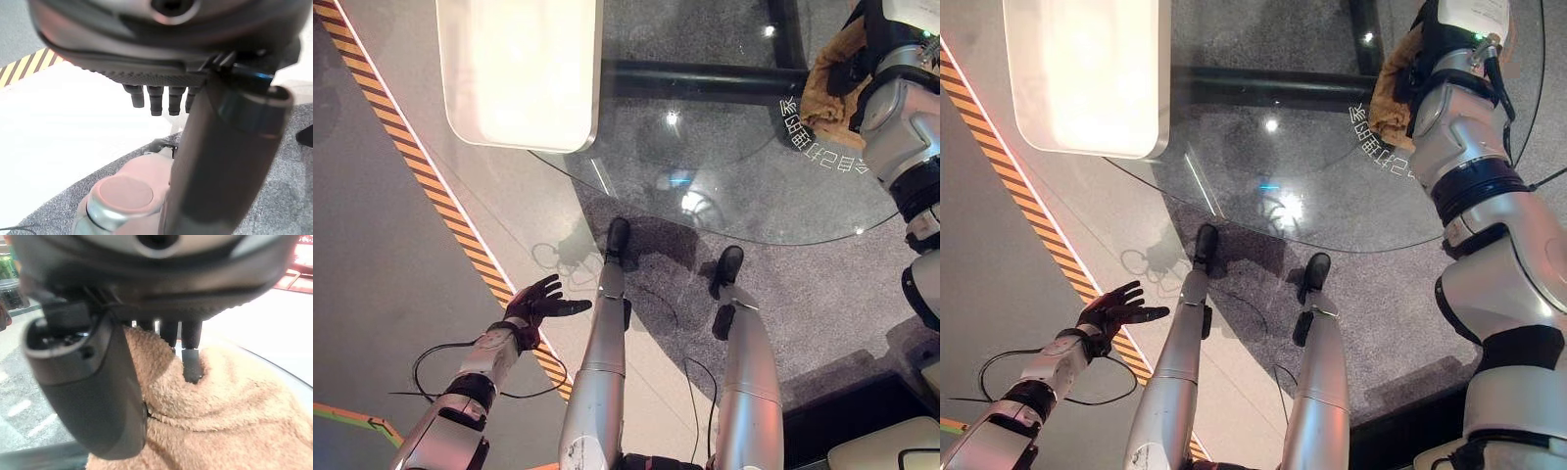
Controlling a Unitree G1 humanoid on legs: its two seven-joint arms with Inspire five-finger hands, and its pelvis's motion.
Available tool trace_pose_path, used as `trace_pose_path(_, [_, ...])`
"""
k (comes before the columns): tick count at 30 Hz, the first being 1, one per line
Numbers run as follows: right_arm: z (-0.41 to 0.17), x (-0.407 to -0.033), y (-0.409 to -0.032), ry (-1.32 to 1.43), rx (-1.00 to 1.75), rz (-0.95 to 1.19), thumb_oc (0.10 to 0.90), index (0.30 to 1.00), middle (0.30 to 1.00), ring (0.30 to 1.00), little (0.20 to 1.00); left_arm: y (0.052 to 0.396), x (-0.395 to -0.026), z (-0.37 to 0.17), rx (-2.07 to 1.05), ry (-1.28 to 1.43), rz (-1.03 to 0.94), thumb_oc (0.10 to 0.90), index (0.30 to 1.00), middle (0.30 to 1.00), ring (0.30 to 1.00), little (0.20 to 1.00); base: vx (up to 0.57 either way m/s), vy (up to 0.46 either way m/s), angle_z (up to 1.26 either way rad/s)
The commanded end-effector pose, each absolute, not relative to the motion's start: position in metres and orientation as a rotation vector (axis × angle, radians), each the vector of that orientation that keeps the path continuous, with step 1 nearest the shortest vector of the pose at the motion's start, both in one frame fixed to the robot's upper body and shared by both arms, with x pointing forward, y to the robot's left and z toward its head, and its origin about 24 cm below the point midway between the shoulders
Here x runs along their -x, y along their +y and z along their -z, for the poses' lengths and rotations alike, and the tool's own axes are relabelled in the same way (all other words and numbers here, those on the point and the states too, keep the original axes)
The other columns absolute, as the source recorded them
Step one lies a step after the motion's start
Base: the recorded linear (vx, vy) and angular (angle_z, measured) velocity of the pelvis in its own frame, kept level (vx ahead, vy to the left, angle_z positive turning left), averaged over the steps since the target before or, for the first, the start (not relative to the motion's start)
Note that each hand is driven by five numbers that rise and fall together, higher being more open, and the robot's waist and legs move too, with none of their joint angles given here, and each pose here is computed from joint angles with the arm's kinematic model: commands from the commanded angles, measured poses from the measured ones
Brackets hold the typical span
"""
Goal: Wipe the table with a cloth and put it in the basket.
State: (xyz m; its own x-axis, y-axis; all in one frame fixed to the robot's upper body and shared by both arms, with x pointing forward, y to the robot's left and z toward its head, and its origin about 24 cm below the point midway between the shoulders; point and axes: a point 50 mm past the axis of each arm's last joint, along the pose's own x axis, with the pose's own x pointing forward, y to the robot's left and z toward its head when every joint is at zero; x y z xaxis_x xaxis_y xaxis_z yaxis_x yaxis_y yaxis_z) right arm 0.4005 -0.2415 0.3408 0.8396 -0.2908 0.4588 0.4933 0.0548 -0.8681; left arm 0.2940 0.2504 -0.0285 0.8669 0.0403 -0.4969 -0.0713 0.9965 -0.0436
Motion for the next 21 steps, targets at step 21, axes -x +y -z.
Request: trace_pose_path(21, [-0.391,-0.383,-0.091,-0.733,1.539,0.399,0.1,0.3,0.3,0.3,0.2,0.255,-0.265,0.053,0.023,0.597,-0.083,0.8,0.9,0.9,0.9,0.9,0.0,0.0,0.0])
